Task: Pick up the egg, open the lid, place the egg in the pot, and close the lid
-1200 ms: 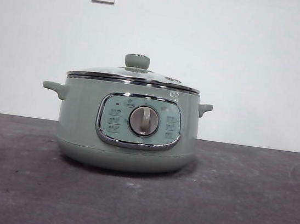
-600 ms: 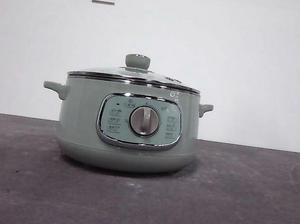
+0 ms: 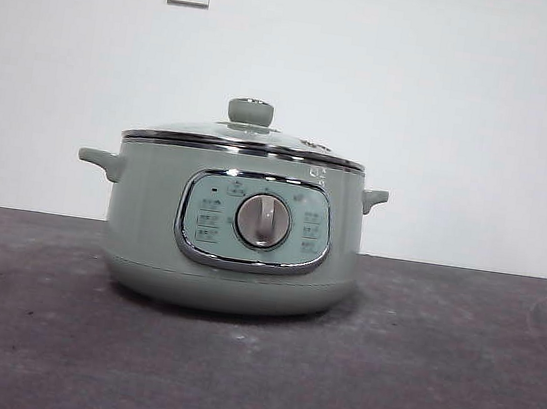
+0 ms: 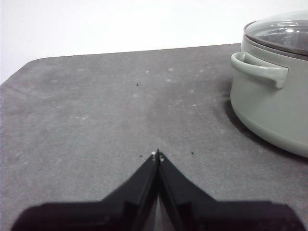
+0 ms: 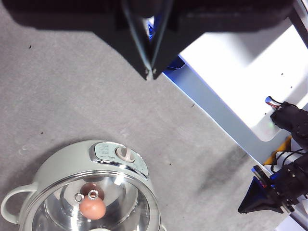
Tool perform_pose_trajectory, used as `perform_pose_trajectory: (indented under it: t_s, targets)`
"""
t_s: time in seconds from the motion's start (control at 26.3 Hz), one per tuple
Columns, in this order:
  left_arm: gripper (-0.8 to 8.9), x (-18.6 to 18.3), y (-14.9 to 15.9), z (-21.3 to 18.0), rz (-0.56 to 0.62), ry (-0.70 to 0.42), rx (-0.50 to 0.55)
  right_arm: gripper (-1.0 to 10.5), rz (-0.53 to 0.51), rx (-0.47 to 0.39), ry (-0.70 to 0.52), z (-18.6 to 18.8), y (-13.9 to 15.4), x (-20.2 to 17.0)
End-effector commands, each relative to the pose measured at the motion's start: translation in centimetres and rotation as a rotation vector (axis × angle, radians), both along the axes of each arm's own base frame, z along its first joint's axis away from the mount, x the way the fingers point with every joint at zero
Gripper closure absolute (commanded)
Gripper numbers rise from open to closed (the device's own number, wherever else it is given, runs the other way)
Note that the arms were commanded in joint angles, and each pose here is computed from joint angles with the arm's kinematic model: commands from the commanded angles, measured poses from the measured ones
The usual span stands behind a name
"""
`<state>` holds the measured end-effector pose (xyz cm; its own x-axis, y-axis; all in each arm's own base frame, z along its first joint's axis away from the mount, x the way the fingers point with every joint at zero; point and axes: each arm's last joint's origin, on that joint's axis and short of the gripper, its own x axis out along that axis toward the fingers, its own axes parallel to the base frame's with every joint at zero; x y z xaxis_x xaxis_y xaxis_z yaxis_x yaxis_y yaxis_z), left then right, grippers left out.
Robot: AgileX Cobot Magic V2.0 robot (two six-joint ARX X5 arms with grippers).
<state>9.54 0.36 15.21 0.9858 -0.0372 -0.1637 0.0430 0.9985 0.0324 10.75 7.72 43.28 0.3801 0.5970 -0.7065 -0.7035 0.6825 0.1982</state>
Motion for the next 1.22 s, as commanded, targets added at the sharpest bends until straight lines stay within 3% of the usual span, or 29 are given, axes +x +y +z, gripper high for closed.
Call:
perform_pose_trajectory:
  t_s: [0.04,0.19,0.27,0.38,0.49,0.65,0.84,1.03,1.22]
  targets:
    - [8.17,0.1,0.0,-0.5,0.006,0.011,-0.010,9.5,0.002,-0.005,0.009,-0.1,0.0,-0.1]
    - [8.17,0.1,0.0,-0.5,0.006,0.011,-0.010,9.5,-0.002,-0.007,0.003,-0.1,-0.1,-0.1]
    - [8.17,0.1,0.0,-0.5,0.006,0.011,-0.010,9.5,-0.014,-0.029,-0.096,0.4,-1.0,-0.3]
    - [8.17,0.1,0.0,-0.5,0.006,0.011,-0.010,9.5,-0.128,0.074,-0.332,2.0,-2.8,-0.1]
    - [8.17,0.1,0.0,-0.5,0.006,0.011,-0.010,9.5,-0.229,0.156,-0.466,1.2,-4.9,-0.6]
    - [8.17,0.1,0.0,-0.5,0.006,0.011,-0.010,9.5,-0.399,0.150,-0.677,-4.9,-6.9,-1.0]
    - [8.17,0.1,0.0,-0.5,0.006,0.011,-0.010,9.5,-0.417,0.157,-0.804,-11.4,-7.1,-1.2]
    - [8.17,0.1,0.0,-0.5,0.006,0.011,-0.010,9.5,-0.413,0.167,-0.851,-17.0,-7.0,-1.4]
    - [8.17,0.1,0.0,-0.5,0.006,0.011,-0.010,9.5,-0.417,0.165,-0.814,-21.6,-7.0,-1.5]
